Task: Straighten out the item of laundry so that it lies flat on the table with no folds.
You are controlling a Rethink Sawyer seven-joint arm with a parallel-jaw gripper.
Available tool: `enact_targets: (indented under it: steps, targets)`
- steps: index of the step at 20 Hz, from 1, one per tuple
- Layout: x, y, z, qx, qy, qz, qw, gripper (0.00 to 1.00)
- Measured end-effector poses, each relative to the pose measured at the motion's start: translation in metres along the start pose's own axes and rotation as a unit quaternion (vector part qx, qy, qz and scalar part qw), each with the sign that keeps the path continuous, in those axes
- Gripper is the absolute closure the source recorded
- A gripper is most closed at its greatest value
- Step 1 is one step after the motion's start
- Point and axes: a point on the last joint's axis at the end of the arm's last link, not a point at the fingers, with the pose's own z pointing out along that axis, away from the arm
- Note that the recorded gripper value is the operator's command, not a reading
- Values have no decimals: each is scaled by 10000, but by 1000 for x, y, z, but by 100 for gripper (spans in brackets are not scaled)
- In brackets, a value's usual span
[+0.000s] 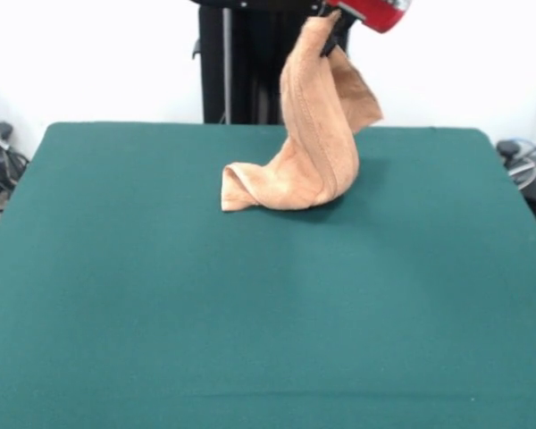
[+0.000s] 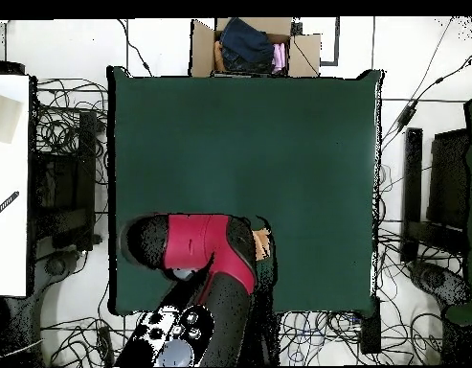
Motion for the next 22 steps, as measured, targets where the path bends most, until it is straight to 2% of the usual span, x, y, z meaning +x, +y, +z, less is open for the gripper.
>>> enact_targets:
  steps: [22]
  targets:
    - [0, -5, 0, 28, 5, 47, 10000, 0]
